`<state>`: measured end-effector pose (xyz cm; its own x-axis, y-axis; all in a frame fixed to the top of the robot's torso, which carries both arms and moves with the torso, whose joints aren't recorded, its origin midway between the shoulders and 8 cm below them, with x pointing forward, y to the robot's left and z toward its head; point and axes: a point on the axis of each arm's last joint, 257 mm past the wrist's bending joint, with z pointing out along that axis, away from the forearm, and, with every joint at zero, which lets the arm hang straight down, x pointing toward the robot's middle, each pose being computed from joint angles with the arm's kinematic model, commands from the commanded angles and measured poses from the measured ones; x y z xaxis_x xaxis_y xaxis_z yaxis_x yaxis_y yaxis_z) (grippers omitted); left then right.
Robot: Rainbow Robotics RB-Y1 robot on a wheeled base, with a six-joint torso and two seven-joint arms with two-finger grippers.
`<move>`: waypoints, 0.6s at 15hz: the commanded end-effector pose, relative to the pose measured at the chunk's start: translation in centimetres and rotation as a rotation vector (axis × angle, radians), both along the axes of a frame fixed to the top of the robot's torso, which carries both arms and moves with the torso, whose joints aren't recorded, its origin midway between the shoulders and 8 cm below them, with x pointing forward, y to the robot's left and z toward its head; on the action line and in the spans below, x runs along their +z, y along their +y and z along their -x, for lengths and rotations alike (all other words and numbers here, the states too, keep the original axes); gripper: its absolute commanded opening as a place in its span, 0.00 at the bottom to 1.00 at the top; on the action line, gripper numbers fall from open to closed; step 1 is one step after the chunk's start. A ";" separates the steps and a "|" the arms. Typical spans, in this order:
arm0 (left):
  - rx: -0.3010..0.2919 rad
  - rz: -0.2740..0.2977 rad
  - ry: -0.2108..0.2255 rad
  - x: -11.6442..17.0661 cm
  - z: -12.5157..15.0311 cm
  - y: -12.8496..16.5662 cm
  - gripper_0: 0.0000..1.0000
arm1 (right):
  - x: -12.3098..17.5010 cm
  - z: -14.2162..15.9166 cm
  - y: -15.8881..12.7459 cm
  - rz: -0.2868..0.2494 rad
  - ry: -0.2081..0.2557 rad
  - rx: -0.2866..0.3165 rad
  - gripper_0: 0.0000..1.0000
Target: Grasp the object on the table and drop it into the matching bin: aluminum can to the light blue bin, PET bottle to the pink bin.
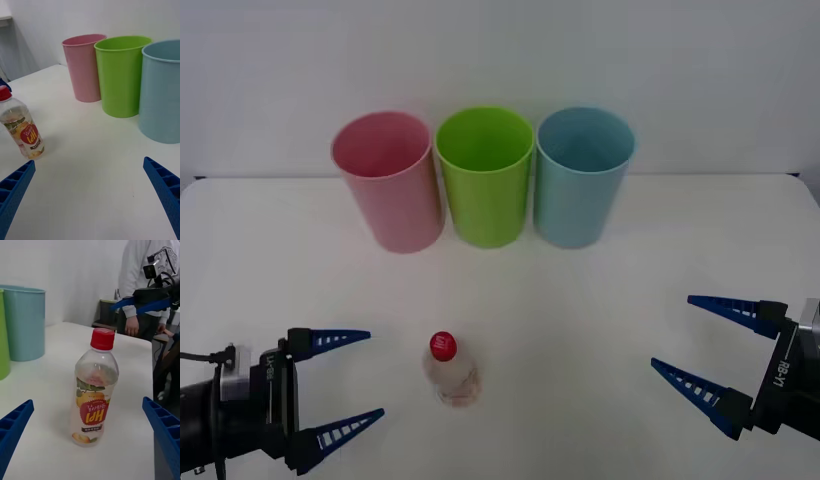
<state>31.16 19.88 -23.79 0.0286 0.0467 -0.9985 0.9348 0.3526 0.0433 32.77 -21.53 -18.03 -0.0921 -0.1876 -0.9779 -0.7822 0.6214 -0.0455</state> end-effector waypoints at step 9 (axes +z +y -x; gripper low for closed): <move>-0.002 -0.090 -0.035 -4.1 -0.6 -3.9 0.95 | 0.0 0.0 0.0 0.000 0.000 0.000 1.00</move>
<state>31.72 16.37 -27.48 0.0712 0.1312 -0.9888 0.9323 0.3438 0.1127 32.77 -21.53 -18.03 -0.0921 -0.1876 -0.9779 -0.7822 0.6214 -0.0455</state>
